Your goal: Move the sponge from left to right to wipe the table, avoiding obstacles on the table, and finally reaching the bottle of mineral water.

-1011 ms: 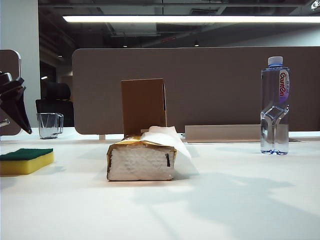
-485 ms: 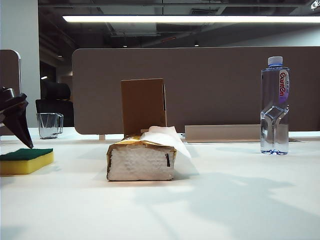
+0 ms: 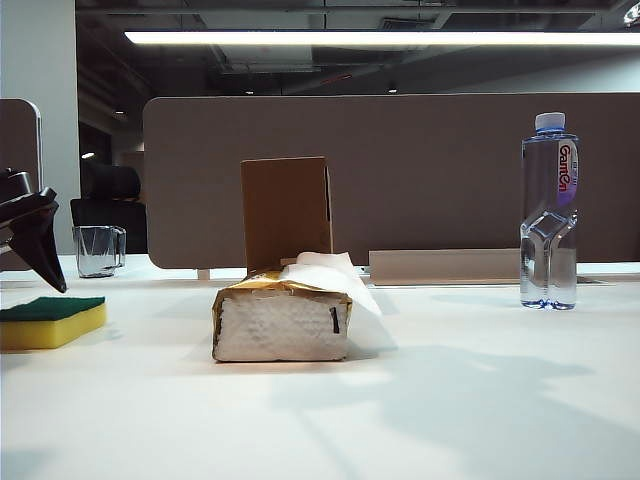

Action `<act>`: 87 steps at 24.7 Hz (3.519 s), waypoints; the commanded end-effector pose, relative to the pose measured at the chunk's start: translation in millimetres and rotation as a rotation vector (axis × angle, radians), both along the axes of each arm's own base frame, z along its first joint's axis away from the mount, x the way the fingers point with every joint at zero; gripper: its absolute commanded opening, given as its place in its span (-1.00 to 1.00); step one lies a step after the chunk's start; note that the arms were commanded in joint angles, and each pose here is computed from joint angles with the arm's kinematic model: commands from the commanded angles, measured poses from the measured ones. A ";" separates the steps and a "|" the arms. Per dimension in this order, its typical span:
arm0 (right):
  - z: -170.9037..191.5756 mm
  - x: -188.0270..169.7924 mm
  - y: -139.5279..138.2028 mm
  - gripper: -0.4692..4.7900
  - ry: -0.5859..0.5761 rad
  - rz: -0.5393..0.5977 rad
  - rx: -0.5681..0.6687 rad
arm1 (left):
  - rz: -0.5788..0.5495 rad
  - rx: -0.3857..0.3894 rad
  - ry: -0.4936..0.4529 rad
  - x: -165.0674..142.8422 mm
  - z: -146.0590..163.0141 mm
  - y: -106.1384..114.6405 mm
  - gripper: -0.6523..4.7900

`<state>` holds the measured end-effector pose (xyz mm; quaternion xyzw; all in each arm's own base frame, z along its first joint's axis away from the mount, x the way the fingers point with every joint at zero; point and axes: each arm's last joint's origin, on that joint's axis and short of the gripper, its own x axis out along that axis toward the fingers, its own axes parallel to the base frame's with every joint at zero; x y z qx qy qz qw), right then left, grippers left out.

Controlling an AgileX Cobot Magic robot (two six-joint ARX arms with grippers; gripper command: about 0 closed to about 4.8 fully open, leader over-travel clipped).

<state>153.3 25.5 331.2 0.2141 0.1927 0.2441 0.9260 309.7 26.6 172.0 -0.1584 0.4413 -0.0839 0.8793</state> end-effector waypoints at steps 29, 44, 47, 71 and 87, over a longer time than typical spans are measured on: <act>0.8 0.5 -0.6 0.97 0.007 -0.020 -0.009 | -0.039 0.018 0.062 5.9 -17.2 -12.5 0.11; 1.0 0.4 -0.6 0.97 0.006 -0.019 -0.009 | -0.022 0.063 0.107 2.4 -19.8 -11.4 -0.78; 1.0 0.3 -0.6 0.97 0.006 -0.019 -0.008 | -0.088 0.102 0.125 -0.8 -21.7 -12.0 -0.78; 1.7 0.0 -0.5 0.97 0.005 -0.017 -0.004 | -0.157 0.092 0.325 -21.4 -26.9 -18.9 -0.78; 15.2 -5.9 -1.0 0.97 -0.042 -0.017 0.000 | -0.178 0.092 0.321 -49.2 -23.2 -31.3 -0.78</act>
